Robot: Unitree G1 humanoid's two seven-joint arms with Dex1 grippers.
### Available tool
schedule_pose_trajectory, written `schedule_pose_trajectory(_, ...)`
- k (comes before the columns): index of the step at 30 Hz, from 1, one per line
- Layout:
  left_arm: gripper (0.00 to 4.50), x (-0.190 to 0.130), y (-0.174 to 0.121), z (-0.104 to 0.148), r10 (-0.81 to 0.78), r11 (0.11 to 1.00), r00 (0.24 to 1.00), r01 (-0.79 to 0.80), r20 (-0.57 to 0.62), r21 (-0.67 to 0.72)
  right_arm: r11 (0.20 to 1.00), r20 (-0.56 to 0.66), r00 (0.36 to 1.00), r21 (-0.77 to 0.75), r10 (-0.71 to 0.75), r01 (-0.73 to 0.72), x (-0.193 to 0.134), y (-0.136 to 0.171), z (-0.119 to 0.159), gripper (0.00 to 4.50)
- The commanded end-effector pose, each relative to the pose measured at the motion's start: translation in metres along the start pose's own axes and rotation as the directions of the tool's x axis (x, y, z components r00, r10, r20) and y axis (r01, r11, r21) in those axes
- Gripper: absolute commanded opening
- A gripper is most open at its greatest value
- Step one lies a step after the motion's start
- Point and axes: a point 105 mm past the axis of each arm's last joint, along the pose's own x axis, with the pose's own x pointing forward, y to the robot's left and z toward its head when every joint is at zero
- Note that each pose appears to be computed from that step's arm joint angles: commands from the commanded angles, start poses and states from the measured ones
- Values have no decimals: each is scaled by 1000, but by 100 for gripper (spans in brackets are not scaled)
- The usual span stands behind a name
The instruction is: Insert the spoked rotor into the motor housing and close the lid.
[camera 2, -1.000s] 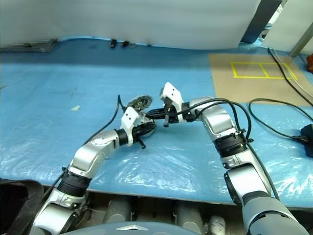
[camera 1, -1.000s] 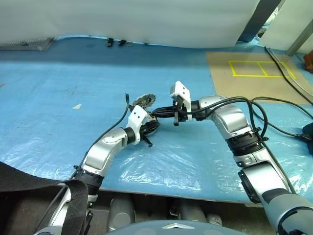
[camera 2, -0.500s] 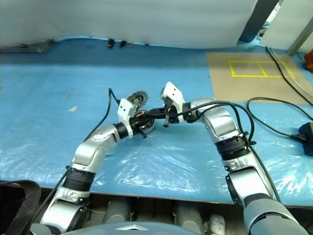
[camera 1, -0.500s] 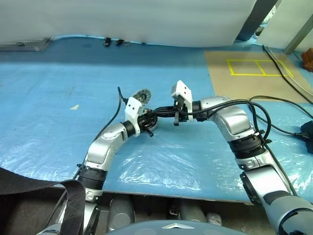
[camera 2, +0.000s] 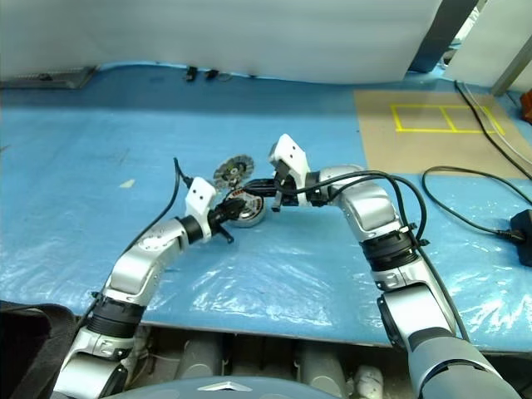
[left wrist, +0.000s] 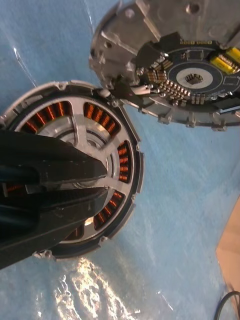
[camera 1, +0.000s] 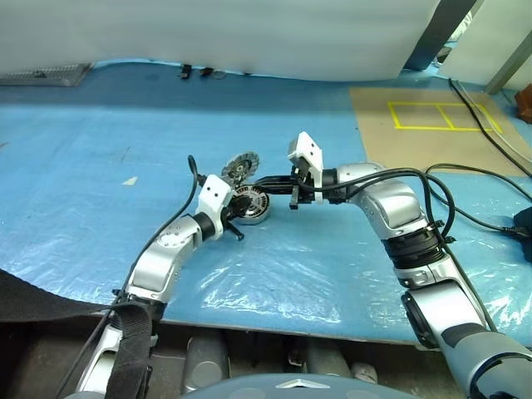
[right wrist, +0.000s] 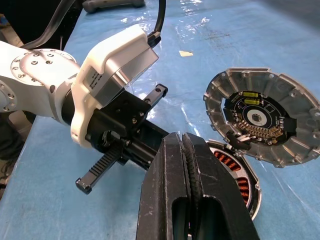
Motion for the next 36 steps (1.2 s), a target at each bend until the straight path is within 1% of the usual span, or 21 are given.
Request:
schedule_pose_trajectory(1,32,-7,-6,21,-29,1000,991,28,130,11,1000,67,998,-19,-18,19,-4,-4,16,0)
schedule_pose_trajectory(3,32,-15,-3,30,-16,1000,983,17,184,-3,999,68,997,-28,-23,25,-5,-4,15,0)
schedule_pose_trajectory(7,32,-38,0,42,11,996,973,10,229,-94,998,72,997,-50,-33,36,-6,-6,14,0)
schedule_pose_trajectory(9,32,-51,-5,51,-11,992,964,43,266,-115,997,82,996,-65,-40,45,-7,-8,16,0)
schedule_pose_trajectory(11,32,-65,-2,53,19,990,961,20,276,-137,997,86,995,-62,-41,46,-9,-9,16,0)
schedule_pose_trajectory(13,32,-75,14,45,108,989,967,-80,231,-127,999,93,995,-25,-22,24,-11,-7,16,0)
schedule_pose_trajectory(15,32,-85,31,41,175,980,960,-150,217,-127,1000,77,997,-21,16,-15,-12,0,12,0)
schedule_pose_trajectory(17,32,-94,46,40,232,970,949,-209,213,-124,999,52,998,-23,47,-46,-12,8,4,0)
schedule_pose_trajectory(19,32,-102,63,36,288,957,940,-275,183,-92,998,19,998,-26,56,-56,-13,14,-7,0)
schedule_pose_trajectory(21,32,-105,76,35,309,951,935,-301,172,-72,998,-16,998,-45,53,-53,-12,18,-18,0)
schedule_pose_trajectory(23,32,-100,84,38,290,957,942,-289,166,-31,997,-38,998,-60,49,-51,-11,22,-24,0)
schedule_pose_trajectory(26,32,-80,93,53,250,967,948,-253,198,-13,998,-33,998,-44,50,-52,-12,24,-25,0)
schedule_pose_trajectory(29,32,-53,97,73,173,983,956,-181,236,15,998,-58,997,-24,60,-61,-16,27,-31,0)
schedule_pose_trajectory(32,32,-31,94,90,78,996,960,-84,269,12,999,-86,995,-12,51,-52,-21,27,-38,0)
schedule_pose_trajectory(36,32,-3,82,95,-80,996,966,84,245,-9,999,-103,994,-3,36,-37,-25,28,-44,0)
